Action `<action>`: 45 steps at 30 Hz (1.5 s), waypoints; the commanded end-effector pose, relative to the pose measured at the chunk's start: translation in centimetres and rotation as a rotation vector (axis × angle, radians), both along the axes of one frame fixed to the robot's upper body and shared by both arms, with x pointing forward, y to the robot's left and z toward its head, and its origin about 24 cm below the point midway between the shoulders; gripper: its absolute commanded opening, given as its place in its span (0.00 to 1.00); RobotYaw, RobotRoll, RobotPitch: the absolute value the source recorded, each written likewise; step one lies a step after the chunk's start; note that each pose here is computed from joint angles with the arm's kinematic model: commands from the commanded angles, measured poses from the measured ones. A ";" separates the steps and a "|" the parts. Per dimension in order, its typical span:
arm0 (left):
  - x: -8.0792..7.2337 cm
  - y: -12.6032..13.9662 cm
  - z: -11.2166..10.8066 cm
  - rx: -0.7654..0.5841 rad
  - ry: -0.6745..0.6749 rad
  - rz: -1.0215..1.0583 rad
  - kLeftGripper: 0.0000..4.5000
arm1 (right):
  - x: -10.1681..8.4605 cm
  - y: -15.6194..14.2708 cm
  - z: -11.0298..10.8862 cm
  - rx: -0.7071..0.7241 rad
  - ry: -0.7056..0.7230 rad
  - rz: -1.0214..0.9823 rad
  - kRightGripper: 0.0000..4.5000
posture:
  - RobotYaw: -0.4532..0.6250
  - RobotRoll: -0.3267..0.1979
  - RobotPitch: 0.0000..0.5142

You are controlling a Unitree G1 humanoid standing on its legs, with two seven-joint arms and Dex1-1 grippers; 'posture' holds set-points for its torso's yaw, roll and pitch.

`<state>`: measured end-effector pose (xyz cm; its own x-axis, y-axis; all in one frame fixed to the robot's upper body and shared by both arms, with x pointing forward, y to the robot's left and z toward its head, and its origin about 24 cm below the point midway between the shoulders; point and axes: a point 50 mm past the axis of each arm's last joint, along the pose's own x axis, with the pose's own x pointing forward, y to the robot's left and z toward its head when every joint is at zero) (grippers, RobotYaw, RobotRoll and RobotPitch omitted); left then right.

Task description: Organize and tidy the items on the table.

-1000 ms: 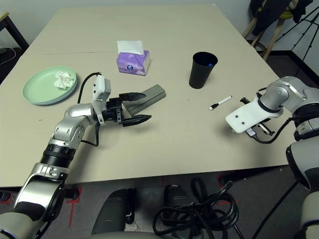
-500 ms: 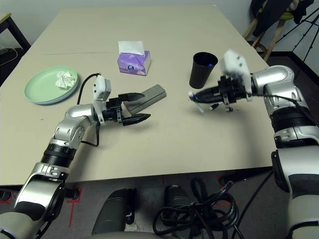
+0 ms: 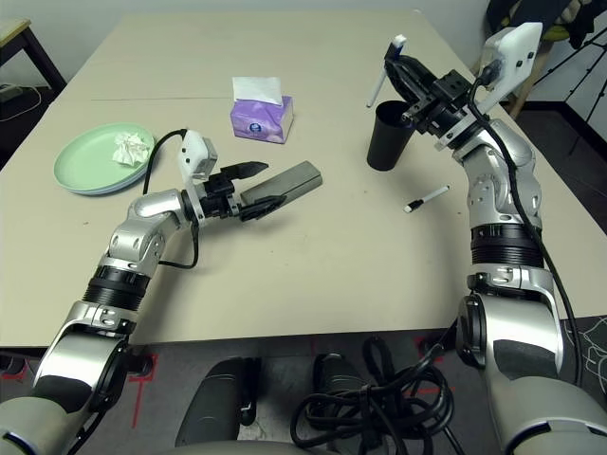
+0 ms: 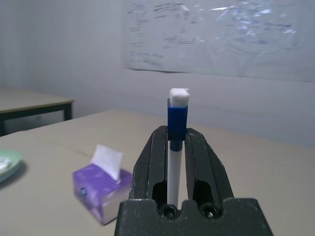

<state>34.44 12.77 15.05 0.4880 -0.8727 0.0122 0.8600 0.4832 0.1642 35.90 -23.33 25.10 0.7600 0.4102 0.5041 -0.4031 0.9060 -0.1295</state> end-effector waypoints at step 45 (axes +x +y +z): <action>-0.1 0.0 0.8 -0.038 -0.008 -0.021 1.00 | 3.2 0.8 -0.9 -0.006 0.242 -0.170 0.79 | 0.47 0.62 0.20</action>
<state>34.46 12.79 15.58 0.4755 -0.8785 0.0458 0.8670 0.4768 0.1449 39.08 -22.91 23.76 0.9269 0.2431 0.2859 -0.2391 0.9697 -0.0491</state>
